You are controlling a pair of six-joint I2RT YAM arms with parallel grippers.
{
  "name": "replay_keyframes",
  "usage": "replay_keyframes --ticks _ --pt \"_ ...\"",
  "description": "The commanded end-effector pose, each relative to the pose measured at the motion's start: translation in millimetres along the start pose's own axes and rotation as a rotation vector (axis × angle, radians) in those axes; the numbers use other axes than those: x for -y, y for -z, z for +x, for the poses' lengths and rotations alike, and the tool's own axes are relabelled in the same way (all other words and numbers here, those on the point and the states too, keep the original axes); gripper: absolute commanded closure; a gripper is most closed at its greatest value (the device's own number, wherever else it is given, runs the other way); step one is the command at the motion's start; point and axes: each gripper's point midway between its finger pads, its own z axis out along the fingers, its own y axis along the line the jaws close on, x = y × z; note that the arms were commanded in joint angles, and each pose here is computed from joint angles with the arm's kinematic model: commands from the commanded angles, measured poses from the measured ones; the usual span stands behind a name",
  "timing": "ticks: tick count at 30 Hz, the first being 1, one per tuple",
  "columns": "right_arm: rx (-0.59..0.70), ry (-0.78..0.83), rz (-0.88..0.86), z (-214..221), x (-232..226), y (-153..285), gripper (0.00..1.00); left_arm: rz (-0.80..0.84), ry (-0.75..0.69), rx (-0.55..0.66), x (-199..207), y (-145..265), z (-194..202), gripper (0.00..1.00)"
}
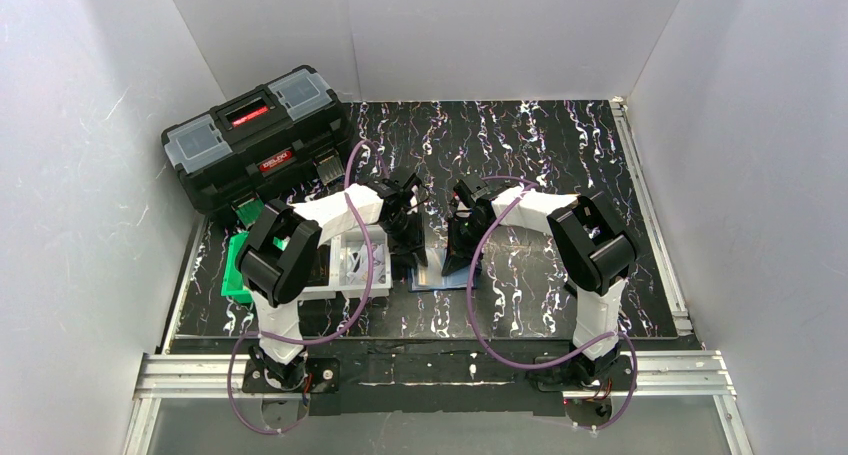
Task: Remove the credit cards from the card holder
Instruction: Remove the credit card from the card holder.
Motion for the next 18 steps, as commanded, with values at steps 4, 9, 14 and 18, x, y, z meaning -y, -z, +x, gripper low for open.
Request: replay_keyframes --ticks 4,9,14,18 --pt "0.003 -0.006 0.141 3.0 40.2 -7.3 0.95 0.035 0.011 -0.019 5.4 1.2 7.2 0.8" --pt "0.024 0.008 0.113 -0.2 30.5 -0.6 0.91 0.052 0.006 -0.001 10.7 8.6 5.3 1.0" --pt "0.071 0.04 0.075 -8.9 11.6 16.1 0.81 0.07 0.003 0.017 15.5 17.6 4.2 1.0" --pt "0.109 0.067 0.037 -14.7 -6.1 32.2 0.72 0.081 -0.002 0.03 20.6 26.6 3.2 1.0"
